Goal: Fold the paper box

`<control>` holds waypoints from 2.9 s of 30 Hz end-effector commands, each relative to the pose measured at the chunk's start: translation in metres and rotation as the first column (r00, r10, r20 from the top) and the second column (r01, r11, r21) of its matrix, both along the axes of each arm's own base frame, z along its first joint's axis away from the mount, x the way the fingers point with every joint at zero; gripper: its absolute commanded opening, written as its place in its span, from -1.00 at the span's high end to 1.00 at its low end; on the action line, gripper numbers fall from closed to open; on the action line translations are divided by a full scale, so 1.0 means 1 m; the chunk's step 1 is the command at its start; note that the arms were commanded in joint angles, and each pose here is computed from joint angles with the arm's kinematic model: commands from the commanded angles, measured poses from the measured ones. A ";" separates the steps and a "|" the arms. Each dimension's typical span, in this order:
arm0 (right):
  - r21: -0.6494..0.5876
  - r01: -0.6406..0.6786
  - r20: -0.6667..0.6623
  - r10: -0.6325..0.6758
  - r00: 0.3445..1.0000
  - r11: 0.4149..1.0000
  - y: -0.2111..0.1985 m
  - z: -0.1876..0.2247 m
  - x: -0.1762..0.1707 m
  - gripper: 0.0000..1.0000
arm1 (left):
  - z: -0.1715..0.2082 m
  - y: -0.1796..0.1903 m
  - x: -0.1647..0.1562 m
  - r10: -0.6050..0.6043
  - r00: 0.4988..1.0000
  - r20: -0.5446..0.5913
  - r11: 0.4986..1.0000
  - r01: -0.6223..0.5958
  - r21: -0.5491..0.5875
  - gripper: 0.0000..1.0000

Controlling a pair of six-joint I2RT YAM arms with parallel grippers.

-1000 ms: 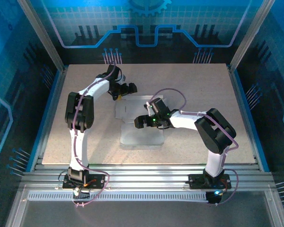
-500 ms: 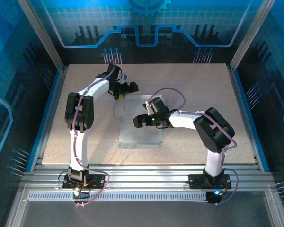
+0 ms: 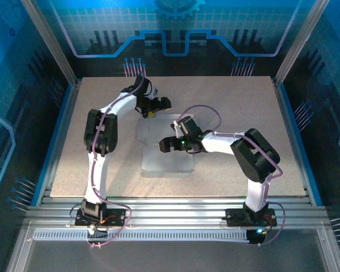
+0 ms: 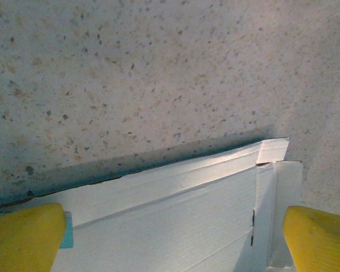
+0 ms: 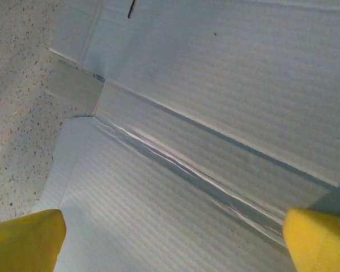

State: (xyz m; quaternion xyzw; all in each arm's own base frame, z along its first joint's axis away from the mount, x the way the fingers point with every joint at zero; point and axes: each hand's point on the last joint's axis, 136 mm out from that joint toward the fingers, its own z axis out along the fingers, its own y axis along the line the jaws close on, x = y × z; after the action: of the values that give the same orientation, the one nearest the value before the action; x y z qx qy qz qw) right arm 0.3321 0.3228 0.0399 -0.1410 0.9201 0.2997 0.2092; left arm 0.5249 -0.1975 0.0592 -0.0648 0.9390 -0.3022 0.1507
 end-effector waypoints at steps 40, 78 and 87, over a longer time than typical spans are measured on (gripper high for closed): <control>-0.021 -0.070 -0.060 0.069 0.996 0.997 -0.009 -0.011 -0.033 -1.00 | 0.051 0.084 -0.060 0.105 0.994 0.037 0.985 -0.109 0.135 -0.97; -0.044 -0.078 -0.074 0.075 0.994 0.996 -0.014 -0.016 -0.037 -1.00 | -0.025 0.098 -0.061 -0.021 0.982 -0.188 0.998 0.007 -0.070 0.42; -0.051 -0.073 -0.086 0.069 0.994 0.996 -0.015 -0.020 -0.038 -1.00 | -0.017 0.092 -0.066 -0.053 0.980 -0.189 0.993 0.032 -0.113 0.56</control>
State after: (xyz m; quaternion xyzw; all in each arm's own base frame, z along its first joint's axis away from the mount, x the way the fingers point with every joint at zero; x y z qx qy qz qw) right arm 0.3126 0.3163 0.0408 -0.1728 0.9141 0.3066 0.2014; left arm 0.4615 -0.1021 0.0373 -0.0912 0.9393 -0.3252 0.0598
